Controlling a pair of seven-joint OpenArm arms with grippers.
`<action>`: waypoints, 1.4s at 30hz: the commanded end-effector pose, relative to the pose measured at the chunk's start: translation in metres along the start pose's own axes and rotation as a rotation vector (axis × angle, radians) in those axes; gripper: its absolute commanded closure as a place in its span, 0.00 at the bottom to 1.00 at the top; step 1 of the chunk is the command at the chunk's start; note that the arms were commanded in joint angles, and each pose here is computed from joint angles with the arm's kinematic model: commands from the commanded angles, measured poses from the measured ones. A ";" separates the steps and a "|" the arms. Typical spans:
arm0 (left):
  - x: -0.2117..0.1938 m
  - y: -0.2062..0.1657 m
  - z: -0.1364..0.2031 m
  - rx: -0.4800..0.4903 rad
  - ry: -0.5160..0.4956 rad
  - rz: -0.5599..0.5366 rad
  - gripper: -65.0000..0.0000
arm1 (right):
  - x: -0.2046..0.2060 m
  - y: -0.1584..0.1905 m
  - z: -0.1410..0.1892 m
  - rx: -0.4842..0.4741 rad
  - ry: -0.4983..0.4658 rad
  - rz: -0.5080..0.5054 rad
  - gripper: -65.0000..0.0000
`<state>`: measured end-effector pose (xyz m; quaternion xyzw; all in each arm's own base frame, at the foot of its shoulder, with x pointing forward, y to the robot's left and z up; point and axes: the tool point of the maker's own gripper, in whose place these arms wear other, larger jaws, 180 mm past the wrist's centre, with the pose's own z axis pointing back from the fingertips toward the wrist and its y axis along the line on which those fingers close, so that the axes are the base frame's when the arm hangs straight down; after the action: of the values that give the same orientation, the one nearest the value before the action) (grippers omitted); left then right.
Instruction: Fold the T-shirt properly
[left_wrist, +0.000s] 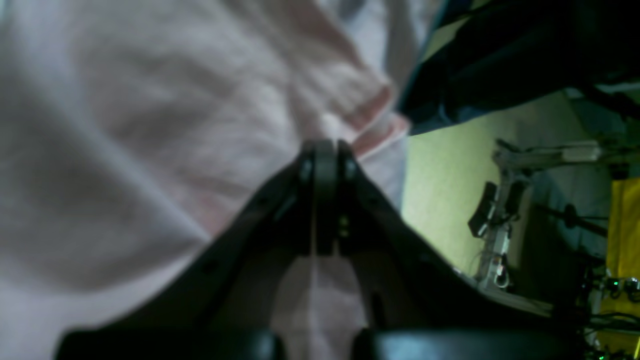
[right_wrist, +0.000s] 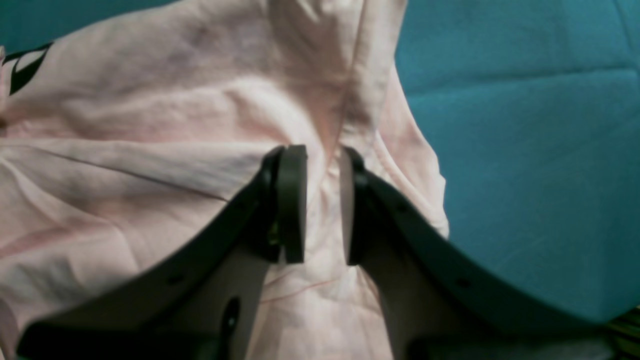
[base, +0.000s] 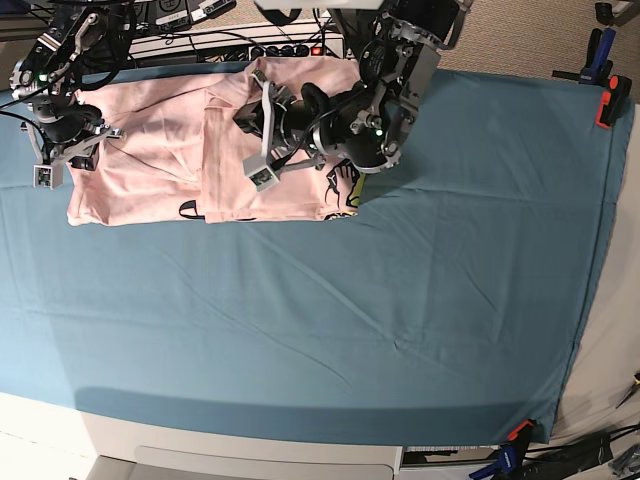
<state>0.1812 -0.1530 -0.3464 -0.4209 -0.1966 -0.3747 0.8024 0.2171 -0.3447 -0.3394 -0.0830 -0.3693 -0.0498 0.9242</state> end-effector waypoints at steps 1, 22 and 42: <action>0.017 -0.005 0.004 -0.014 -0.041 -0.034 1.00 | 0.016 -0.004 0.003 -0.006 -0.055 0.011 0.81; -0.026 0.137 0.080 0.555 0.181 -0.128 1.00 | 0.015 -0.003 0.003 -0.003 -0.053 0.009 0.81; 0.015 0.149 0.106 0.523 0.021 -0.039 1.00 | 0.013 -0.003 0.004 0.003 -0.037 0.025 0.76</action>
<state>0.2946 -0.0145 -0.3697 -0.1883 -0.2627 -0.3290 0.8873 0.2173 -0.3416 -0.3400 -0.0758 -0.3684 -0.0437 0.9256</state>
